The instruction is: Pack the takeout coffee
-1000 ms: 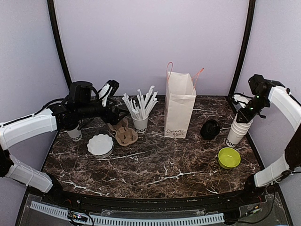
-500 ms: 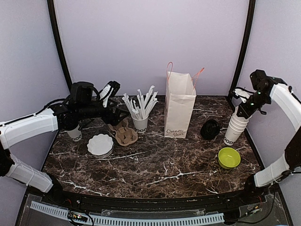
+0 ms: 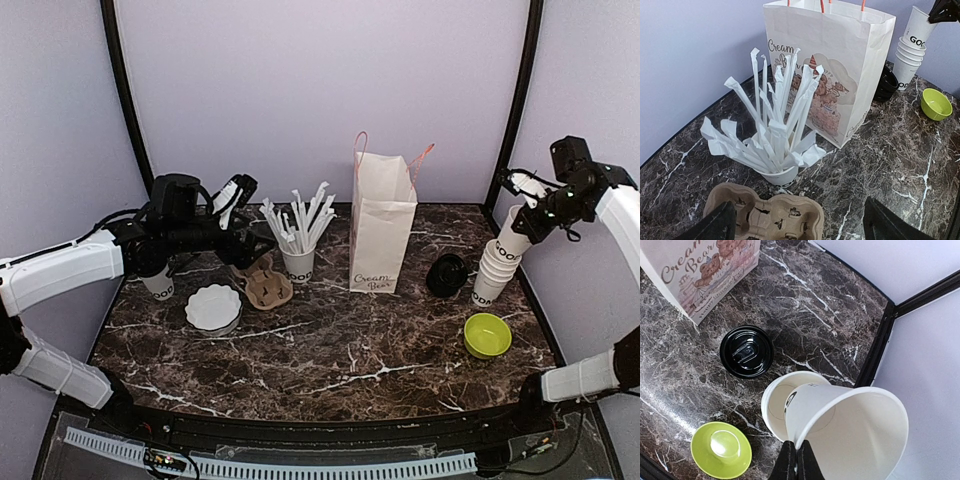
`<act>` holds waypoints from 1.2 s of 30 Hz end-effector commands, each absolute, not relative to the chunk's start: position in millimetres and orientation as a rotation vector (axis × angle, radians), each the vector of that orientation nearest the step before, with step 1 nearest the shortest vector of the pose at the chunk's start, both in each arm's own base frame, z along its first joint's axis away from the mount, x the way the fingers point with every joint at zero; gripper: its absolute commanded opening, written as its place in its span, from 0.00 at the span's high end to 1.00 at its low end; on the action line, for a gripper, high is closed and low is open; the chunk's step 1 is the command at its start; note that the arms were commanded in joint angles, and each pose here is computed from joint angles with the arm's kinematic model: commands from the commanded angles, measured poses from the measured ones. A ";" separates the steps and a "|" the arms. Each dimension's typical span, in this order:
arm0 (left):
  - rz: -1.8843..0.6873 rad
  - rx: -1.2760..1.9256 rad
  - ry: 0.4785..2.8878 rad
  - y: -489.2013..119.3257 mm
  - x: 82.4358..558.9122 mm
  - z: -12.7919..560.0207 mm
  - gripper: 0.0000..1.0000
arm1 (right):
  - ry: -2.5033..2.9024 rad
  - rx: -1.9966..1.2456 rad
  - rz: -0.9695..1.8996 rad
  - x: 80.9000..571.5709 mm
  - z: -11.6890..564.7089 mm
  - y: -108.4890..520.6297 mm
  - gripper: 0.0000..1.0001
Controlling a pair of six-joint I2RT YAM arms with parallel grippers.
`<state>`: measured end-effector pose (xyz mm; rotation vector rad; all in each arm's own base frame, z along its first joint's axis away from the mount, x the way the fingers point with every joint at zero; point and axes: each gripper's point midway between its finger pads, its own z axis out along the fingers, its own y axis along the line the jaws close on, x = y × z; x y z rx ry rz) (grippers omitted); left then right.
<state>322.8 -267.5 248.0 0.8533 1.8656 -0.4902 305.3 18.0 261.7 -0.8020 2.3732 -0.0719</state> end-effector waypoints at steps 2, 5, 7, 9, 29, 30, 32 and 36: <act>-0.462 0.867 1.820 -262.6 320.2 267.4 0.02 | 2.237 -0.787 -0.042 293.0 302.7 31.4 1.00; -0.450 0.815 1.790 -255.8 320.0 273.8 0.01 | 2.211 -0.794 -0.022 285.7 311.0 36.1 1.00; -0.443 0.811 1.768 -252.9 317.1 277.6 0.01 | 2.185 -0.820 0.000 279.2 320.0 41.4 1.00; -0.417 0.808 1.776 -249.2 318.0 278.7 0.01 | 2.116 -0.904 0.062 266.6 332.1 56.1 1.00; -0.173 0.696 1.835 -231.7 362.8 282.6 0.07 | 1.790 -1.607 0.576 204.3 228.1 231.2 1.00; -0.157 0.663 1.837 -228.8 366.8 285.1 0.06 | 1.770 -1.652 0.577 201.9 226.9 244.2 1.00; 0.001 0.456 1.887 -198.9 388.1 286.5 0.05 | 1.720 -1.746 0.540 195.6 224.5 272.7 1.00; 0.122 0.231 1.942 -165.8 413.1 289.0 0.04 | 1.660 -1.942 0.418 183.0 202.9 317.6 1.00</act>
